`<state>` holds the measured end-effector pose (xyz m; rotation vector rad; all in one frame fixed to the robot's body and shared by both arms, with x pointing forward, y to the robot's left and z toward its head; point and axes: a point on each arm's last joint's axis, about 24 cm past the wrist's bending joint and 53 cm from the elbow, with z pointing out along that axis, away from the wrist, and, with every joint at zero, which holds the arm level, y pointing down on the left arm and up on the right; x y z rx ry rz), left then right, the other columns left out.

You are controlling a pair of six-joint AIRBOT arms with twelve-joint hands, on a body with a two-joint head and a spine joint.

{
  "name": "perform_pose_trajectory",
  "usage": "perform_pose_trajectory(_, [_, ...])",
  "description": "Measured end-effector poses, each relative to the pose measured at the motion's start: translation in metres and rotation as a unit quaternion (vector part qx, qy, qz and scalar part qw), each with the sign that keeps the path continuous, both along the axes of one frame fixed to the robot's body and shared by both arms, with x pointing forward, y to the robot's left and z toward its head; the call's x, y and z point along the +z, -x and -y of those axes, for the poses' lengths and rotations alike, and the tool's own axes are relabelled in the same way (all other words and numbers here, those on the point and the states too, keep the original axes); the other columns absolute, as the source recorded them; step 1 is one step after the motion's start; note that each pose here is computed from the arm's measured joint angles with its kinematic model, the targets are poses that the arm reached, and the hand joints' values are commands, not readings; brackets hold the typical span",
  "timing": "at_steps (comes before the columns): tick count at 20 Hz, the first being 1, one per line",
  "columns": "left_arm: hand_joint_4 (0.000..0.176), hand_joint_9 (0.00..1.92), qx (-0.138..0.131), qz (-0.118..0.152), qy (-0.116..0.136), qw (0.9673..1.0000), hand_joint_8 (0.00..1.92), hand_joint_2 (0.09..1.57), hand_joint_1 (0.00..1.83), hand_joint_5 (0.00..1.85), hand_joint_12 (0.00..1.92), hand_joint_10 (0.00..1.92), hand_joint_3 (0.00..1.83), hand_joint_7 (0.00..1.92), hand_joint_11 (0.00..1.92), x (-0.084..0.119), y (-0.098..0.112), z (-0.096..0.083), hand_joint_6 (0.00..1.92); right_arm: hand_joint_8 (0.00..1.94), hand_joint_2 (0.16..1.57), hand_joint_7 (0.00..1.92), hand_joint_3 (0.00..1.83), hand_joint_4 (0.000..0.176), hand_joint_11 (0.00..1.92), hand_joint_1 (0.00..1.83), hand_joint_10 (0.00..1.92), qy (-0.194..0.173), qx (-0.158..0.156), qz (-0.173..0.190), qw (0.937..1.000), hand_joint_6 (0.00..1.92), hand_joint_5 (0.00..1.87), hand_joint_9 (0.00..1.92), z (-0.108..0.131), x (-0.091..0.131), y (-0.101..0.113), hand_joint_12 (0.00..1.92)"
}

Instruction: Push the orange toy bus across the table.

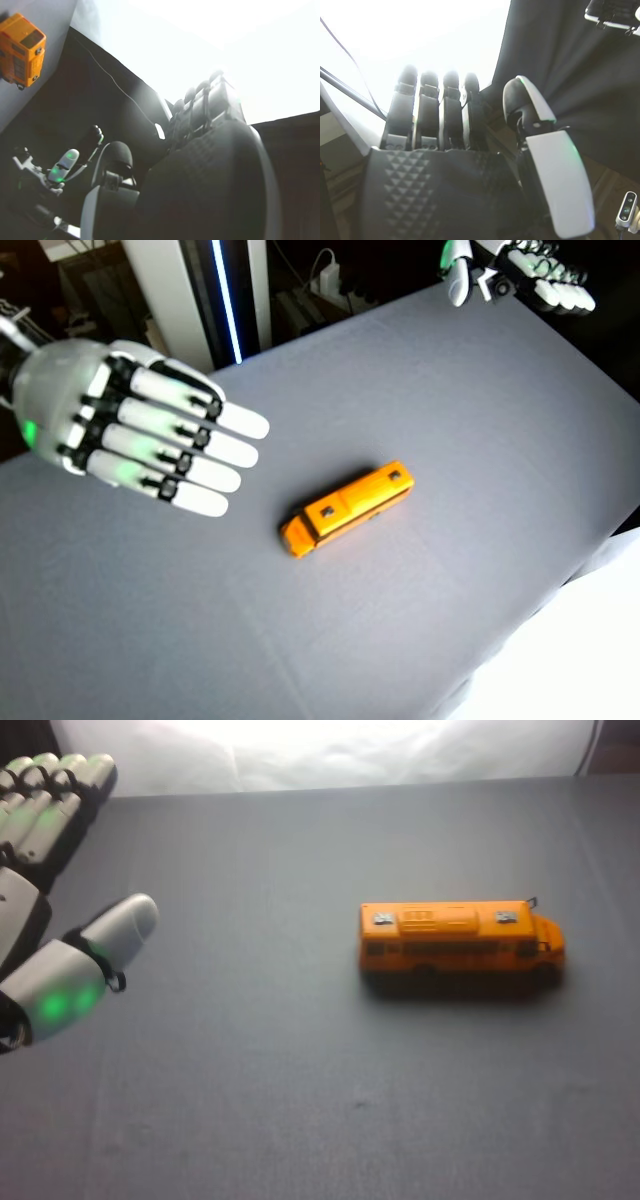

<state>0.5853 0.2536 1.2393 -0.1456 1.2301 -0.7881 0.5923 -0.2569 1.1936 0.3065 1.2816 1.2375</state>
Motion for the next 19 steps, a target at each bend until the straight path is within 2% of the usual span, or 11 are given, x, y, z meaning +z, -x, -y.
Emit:
perform_pose_trajectory(4, [0.0,0.09,-0.025,0.034,0.01,0.9991,0.01,1.46,0.0,0.1,0.01,0.01,0.0,0.12,0.03,0.015,0.012,0.01,0.0,0.0,1.45,0.27,0.0,0.0,0.2,0.83,0.0,0.001,0.006,0.015,0.9999,0.0,0.32,0.21,-0.003,0.009,0.005,0.03])
perform_pose_trajectory(5, [0.0,0.12,-0.026,0.037,0.011,0.9989,0.01,1.43,0.07,0.08,0.02,0.01,0.0,0.16,0.03,0.016,0.013,0.011,0.0,0.0,1.44,0.25,0.0,0.0,0.18,0.8,0.0,0.002,0.005,0.017,0.9998,0.0,0.29,0.2,-0.002,0.009,0.005,0.03])
perform_pose_trajectory(8, [0.0,0.25,-0.03,0.032,0.022,0.9988,0.01,1.44,0.0,0.2,0.04,0.02,0.0,0.28,0.1,0.016,0.013,0.01,0.01,0.0,1.42,0.23,0.0,0.0,0.17,0.78,0.0,0.005,0.011,0.017,0.9998,0.0,0.25,0.19,-0.005,0.008,0.006,0.02])
perform_pose_trajectory(9, [0.0,0.31,-0.037,0.031,0.026,0.9985,0.01,1.44,0.0,0.15,0.08,0.01,0.0,0.3,0.18,0.017,0.013,0.011,0.0,0.0,1.43,0.22,0.0,0.0,0.17,0.79,0.0,0.005,0.013,0.017,0.9998,0.0,0.23,0.19,-0.006,0.008,0.007,0.02])
perform_pose_trajectory(11, [0.0,0.24,-0.042,0.033,0.025,0.9983,0.0,1.44,0.04,0.14,0.06,0.0,0.0,0.25,0.15,0.017,0.013,0.013,0.0,0.0,1.42,0.23,0.0,0.0,0.18,0.85,0.0,0.006,0.015,0.017,0.9997,0.0,0.24,0.21,-0.007,0.008,0.007,0.02])
perform_pose_trajectory(12, [0.0,0.16,-0.048,0.038,0.026,0.9978,0.0,1.46,0.01,0.03,0.04,0.0,0.01,0.15,0.1,0.021,0.013,0.016,0.0,0.01,1.38,0.27,0.0,0.0,0.22,0.92,0.01,0.007,0.017,0.02,0.9996,0.01,0.28,0.25,-0.008,0.01,0.007,0.03])
perform_pose_trajectory(13, [0.0,0.11,-0.053,0.054,0.028,0.9967,0.0,1.44,0.0,0.01,0.01,0.0,0.0,0.09,0.03,0.031,0.013,0.021,0.0,0.01,1.34,0.3,0.0,0.0,0.23,1.0,0.01,0.01,0.021,0.025,0.9994,0.01,0.31,0.27,-0.01,0.014,0.007,0.03])
perform_pose_trajectory(15, [0.0,0.21,-0.073,0.108,0.018,0.9913,0.01,1.45,0.02,0.17,0.05,0.01,0.0,0.19,0.14,0.059,0.022,0.032,0.01,0.0,1.32,0.25,0.0,0.016,0.21,1.07,0.0,0.01,0.038,0.049,0.998,0.0,0.24,0.2,-0.019,0.028,0.01,0.01])
perform_pose_trajectory(16, [0.0,0.18,-0.077,0.132,0.018,0.988,0.0,1.38,0.14,0.17,0.07,0.0,0.0,0.16,0.17,0.071,0.027,0.035,0.0,0.0,1.26,0.29,0.0,0.0,0.26,1.2,0.01,0.01,0.043,0.06,0.9972,0.01,0.32,0.27,-0.024,0.035,0.012,0.02])
perform_pose_trajectory(18, [0.016,0.09,-0.07,0.149,0.009,0.9864,0.0,1.41,0.01,0.07,0.03,0.0,0.01,0.08,0.07,0.077,0.027,0.036,0.0,0.0,1.21,0.28,0.0,0.0,0.33,1.35,0.01,0.012,0.063,0.082,0.9946,0.0,0.3,0.34,-0.037,0.045,0.019,0.03])
perform_pose_trajectory(19, [0.054,0.15,-0.061,0.143,0.011,0.9878,0.04,1.26,0.39,0.24,0.05,0.02,0.0,0.19,0.09,0.076,0.024,0.032,0.06,0.0,1.26,0.27,0.02,0.0,0.32,1.28,0.01,0.012,0.073,0.09,0.9932,0.0,0.26,0.35,-0.043,0.048,0.022,0.02])
